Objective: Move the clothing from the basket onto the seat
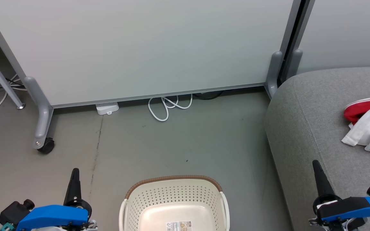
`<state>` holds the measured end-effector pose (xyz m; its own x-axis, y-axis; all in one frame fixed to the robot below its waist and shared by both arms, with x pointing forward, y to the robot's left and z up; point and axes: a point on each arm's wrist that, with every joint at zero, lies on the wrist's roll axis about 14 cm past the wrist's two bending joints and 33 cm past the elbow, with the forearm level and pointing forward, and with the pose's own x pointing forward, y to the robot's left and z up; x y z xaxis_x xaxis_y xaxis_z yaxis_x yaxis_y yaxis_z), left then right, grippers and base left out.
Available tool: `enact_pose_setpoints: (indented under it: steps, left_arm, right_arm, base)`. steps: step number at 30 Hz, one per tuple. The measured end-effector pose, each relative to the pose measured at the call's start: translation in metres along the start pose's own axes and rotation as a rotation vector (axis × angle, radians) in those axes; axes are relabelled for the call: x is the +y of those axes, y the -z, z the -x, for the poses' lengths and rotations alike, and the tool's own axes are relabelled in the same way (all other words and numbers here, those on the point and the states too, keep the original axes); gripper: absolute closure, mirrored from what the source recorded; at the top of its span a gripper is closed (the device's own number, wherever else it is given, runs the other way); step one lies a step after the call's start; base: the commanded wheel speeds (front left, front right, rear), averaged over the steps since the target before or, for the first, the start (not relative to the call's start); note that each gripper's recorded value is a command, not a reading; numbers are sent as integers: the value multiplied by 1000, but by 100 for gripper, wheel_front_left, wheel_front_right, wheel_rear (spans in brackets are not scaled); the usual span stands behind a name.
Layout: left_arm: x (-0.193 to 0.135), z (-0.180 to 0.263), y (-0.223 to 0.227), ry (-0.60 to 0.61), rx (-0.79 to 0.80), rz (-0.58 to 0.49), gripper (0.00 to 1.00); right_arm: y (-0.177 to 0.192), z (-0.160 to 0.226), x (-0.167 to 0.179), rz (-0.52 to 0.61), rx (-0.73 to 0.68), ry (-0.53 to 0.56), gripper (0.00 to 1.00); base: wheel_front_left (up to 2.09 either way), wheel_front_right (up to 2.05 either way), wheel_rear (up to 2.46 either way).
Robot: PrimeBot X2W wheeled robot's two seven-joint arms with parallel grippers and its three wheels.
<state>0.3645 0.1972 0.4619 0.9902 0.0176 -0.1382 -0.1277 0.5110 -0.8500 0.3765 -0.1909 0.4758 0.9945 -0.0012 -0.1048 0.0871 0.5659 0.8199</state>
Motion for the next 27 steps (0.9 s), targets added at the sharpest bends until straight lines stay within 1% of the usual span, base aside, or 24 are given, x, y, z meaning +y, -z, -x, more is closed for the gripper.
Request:
enact_pose_setpoints:
  steps: [27]
  left_arm:
    - [-15, -8, -11, 43, -14, 249, 100]
  right_arm:
    - [-9, -4, 8, -279, -13, -29, 100]
  base:
    - [0, 0, 0]
